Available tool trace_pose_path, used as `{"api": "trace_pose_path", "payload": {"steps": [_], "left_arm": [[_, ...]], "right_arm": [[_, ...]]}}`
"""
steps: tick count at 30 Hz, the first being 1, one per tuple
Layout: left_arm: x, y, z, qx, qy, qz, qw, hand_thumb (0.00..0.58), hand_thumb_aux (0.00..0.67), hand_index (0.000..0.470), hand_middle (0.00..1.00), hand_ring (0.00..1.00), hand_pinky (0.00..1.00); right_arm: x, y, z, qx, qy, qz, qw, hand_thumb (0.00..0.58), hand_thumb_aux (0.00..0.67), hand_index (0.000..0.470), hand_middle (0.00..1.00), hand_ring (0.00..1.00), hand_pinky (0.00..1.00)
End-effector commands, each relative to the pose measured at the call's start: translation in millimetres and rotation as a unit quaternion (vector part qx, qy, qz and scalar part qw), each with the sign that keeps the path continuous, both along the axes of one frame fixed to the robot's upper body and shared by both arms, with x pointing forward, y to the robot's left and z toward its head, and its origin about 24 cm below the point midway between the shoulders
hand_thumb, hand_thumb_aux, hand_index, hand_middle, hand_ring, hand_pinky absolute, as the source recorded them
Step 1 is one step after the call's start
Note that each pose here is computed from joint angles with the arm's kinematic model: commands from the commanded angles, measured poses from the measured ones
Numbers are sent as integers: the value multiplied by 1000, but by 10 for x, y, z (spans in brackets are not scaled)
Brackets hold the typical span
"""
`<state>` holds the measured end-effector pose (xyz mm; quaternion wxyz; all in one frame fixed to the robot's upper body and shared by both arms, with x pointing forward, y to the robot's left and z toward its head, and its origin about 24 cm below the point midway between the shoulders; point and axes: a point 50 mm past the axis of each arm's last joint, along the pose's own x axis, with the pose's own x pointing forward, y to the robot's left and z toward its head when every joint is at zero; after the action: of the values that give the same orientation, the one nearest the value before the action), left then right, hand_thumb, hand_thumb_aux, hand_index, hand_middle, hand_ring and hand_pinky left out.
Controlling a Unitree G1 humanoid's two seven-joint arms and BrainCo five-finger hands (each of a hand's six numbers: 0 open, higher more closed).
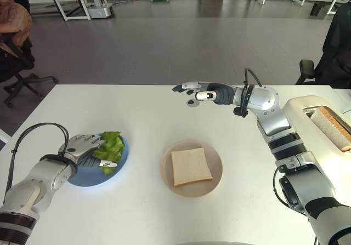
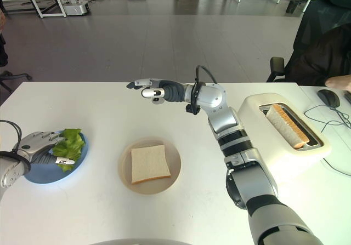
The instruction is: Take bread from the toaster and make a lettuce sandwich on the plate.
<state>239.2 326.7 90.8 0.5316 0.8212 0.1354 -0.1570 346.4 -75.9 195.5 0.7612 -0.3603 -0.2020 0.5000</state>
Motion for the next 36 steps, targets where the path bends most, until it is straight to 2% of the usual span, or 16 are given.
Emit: {"api": "trace_pose_path", "payload": {"steps": [1,7,8,9,10,11,14,19,26,31,36], "left_arm": [[23,47,3,20,-4,-2,1000,0,0,0,0,0,0],[-6,-109,-288,-20,11,-29,999,0,0,0,0,0,0],[-21,-160,-361,-36,17,-33,999,201,129,90,0,0,0],[-36,-199,-417,-45,25,-36,998,337,236,166,0,0,0],[-51,-236,-464,-51,32,-39,997,532,478,335,0,0,0],[-64,-260,-500,-52,39,-42,997,580,670,470,0,0,0],[-92,-305,-540,-54,48,-47,996,580,670,470,0,0,0],[-46,-335,-399,-52,30,-56,997,580,670,470,0,0,0],[14,-393,54,-26,-20,-71,997,580,670,470,0,0,0],[24,-467,506,3,-71,-84,994,580,670,470,0,0,0],[18,-520,689,18,-92,-92,991,580,670,470,0,0,0]], "right_arm": [[-22,4,-30,-1,8,6,1000,0,0,0,0,0,0],[-37,10,-13,2,6,9,1000,0,0,0,0,0,0],[-36,8,-9,2,6,8,1000,0,0,0,0,0,0],[-36,6,-5,3,5,8,1000,0,0,0,0,0,0],[-36,4,-1,3,5,7,1000,0,0,0,0,0,0],[-36,2,4,4,4,7,1000,0,0,0,0,0,0],[-36,2,17,5,3,7,1000,0,0,0,0,0,0],[-36,17,2,4,4,8,1000,0,0,0,0,0,0],[-30,15,-4,3,3,6,1000,0,0,0,0,0,0],[-23,9,-11,3,3,2,1000,0,0,0,0,0,0],[-17,-4,-6,4,2,-1,1000,0,0,0,0,0,0]]}}
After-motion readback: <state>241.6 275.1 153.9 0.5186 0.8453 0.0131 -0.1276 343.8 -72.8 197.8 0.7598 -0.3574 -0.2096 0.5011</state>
